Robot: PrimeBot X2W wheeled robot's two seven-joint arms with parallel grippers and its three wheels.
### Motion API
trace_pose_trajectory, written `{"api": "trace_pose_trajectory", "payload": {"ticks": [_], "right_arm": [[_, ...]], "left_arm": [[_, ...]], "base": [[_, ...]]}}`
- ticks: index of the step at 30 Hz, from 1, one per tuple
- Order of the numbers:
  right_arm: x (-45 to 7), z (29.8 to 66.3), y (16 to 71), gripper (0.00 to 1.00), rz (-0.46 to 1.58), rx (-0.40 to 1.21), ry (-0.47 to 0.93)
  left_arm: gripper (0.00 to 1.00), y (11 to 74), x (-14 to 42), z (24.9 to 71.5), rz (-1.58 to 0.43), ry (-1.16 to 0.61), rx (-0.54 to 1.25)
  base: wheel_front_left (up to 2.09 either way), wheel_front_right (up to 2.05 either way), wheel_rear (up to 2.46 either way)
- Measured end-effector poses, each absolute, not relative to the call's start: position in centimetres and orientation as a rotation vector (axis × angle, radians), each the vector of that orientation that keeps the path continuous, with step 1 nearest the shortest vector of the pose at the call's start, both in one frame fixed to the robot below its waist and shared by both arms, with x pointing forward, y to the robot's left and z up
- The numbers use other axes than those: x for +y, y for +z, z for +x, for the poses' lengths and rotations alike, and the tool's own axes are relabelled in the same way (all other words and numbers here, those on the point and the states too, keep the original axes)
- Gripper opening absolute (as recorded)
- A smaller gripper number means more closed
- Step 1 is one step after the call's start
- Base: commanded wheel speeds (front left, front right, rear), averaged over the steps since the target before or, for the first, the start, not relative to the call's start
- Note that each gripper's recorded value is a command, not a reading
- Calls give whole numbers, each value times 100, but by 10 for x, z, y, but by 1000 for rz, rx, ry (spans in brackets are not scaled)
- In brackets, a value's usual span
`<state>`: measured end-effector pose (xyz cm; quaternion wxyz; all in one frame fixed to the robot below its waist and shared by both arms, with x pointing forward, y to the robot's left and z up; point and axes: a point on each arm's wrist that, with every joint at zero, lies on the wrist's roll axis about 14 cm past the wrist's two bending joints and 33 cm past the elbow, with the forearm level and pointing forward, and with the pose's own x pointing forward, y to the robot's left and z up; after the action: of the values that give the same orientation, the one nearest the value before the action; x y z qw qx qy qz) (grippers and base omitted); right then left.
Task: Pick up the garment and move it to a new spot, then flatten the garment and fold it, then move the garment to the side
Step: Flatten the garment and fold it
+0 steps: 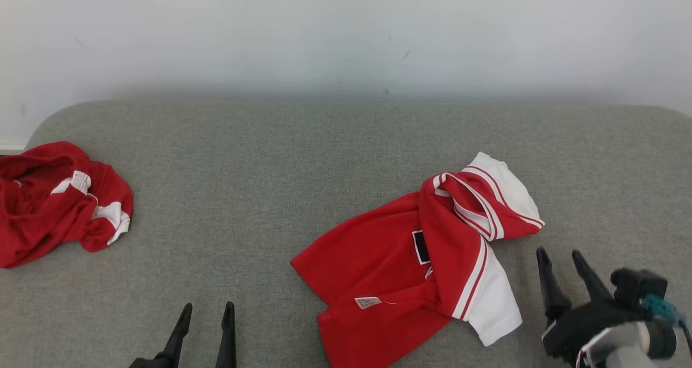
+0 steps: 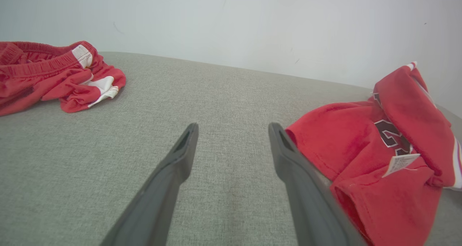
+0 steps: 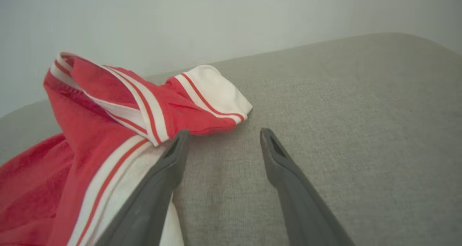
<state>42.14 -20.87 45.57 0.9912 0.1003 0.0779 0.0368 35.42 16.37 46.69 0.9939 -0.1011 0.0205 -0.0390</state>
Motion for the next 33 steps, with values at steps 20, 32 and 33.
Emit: {"api": "trace_pose_trajectory", "payload": {"ticks": [20, 32, 33], "right_arm": [[-145, 377, 395, 0, 258, 365, 164], [-213, 386, 462, 0, -65, 178, 85], [-215, 377, 454, 0, -87, 223, 81]], "left_arm": [[100, 468, 172, 349, -196, -52, 36], [100, 469, 168, 344, -209, -65, 33], [100, 469, 168, 344, -210, -66, 34]], "base": [[0, 0, 0], [0, 0, 0], [0, 0, 0]]}}
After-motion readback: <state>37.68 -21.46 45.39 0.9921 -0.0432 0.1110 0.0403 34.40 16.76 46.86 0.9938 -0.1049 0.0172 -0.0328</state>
